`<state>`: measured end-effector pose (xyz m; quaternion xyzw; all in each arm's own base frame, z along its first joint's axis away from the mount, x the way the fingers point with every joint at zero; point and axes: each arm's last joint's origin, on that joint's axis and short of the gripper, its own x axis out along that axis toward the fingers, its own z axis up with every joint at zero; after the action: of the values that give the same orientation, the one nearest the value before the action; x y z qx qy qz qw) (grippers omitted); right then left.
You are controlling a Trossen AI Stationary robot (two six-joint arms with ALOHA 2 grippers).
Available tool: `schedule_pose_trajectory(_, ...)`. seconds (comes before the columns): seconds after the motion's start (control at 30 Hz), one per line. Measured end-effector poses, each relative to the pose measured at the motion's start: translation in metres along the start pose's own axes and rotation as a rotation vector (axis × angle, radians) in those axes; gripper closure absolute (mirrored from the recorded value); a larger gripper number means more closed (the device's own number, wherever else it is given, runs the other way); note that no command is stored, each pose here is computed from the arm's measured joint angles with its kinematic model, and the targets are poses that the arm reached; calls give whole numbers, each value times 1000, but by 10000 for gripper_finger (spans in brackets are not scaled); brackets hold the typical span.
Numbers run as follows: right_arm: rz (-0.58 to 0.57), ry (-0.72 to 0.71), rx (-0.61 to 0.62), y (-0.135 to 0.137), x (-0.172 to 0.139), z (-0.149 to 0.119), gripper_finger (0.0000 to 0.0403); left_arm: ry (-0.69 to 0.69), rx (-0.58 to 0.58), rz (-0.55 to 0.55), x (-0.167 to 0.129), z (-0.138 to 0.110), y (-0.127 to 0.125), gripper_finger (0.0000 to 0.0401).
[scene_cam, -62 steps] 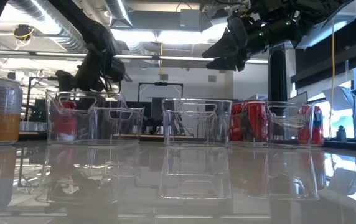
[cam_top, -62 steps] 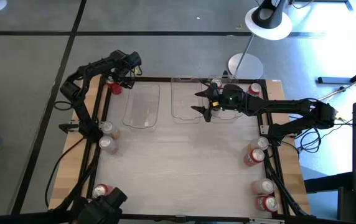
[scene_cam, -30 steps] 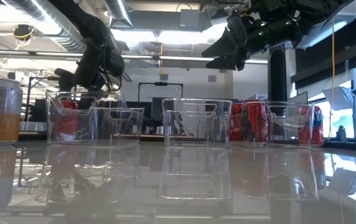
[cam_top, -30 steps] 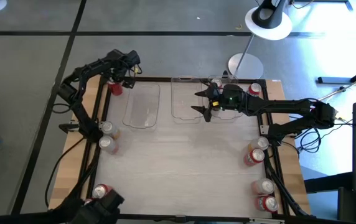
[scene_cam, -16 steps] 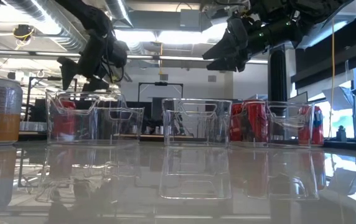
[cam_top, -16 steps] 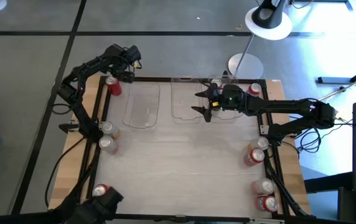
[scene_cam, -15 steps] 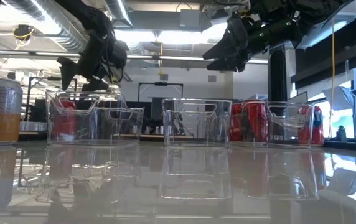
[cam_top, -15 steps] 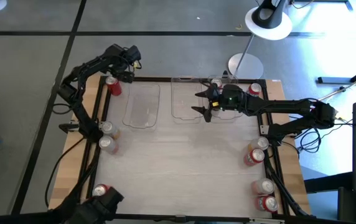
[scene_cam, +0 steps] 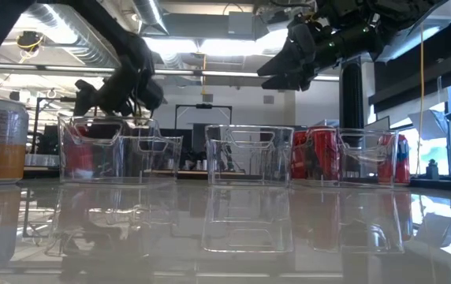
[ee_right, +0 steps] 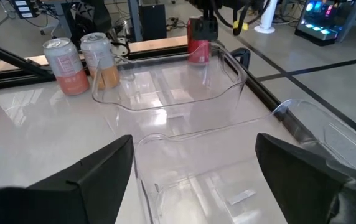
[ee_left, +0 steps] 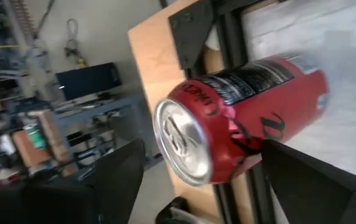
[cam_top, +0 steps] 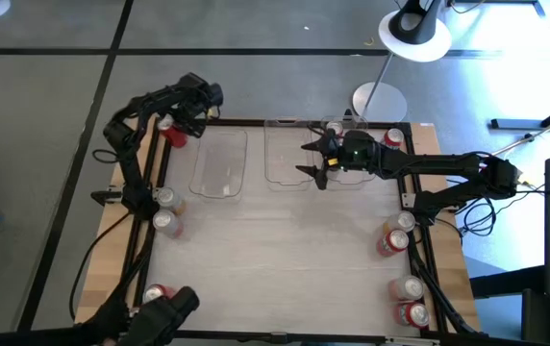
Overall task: Sort soda cans
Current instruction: Put the top red black soda can into the right transparent bin
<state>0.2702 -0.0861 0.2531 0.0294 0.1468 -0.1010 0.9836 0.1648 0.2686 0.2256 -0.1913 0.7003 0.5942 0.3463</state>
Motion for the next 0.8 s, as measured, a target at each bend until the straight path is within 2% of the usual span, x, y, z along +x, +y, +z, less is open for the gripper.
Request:
schedule_pose_trajectory(0.17, 1, 9, 1, 0, 0, -1, 66, 7, 23, 3, 5, 5, -4, 114)
schedule_pose_trajectory(0.33, 1, 12, 1, 0, 0, -1, 66, 32, 64, -70, 7, 5, -7, 116)
schedule_pose_trajectory(0.5, 0, 12, 1, 0, 0, -1, 66, 30, 90, -85, 5, 4, -6, 116)
schedule_pose_trajectory(0.8, 0, 14, 2, 0, 0, -1, 66, -80, 70, -137, -23, -11, 13, 116)
